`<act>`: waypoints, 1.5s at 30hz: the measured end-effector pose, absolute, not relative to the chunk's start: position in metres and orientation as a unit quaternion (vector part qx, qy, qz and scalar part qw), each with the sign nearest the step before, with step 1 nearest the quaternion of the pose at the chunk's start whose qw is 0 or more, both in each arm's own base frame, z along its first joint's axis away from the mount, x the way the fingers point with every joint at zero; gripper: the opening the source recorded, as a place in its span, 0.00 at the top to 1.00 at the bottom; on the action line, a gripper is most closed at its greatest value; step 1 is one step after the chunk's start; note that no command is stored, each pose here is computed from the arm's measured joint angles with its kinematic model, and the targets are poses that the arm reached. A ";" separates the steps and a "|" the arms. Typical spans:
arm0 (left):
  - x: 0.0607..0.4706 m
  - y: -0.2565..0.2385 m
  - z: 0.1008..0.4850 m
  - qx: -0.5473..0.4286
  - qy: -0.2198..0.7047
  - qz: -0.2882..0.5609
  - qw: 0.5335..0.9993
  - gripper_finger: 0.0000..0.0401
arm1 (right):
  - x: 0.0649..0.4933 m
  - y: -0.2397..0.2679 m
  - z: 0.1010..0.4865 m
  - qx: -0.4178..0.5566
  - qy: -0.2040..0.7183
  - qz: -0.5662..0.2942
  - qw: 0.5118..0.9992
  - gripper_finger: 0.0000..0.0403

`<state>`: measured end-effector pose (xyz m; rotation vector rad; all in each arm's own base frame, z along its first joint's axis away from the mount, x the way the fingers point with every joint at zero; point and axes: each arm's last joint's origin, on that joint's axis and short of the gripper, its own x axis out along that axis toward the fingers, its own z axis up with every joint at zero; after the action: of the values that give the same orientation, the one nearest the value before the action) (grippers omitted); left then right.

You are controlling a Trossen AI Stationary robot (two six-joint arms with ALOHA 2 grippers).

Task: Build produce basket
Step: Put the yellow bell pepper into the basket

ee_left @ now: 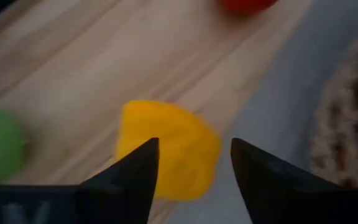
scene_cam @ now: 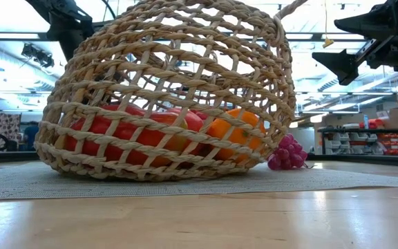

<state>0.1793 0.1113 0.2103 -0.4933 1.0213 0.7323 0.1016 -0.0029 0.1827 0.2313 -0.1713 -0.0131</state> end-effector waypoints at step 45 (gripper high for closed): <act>0.172 0.110 0.207 -0.231 0.596 0.437 0.633 0.27 | 0.102 -0.003 0.183 0.115 -0.085 -0.007 0.990 0.05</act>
<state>0.1721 0.1099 0.2066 -0.5278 1.3635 1.0002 0.1016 -0.0030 0.1827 0.2312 -0.1710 -0.0134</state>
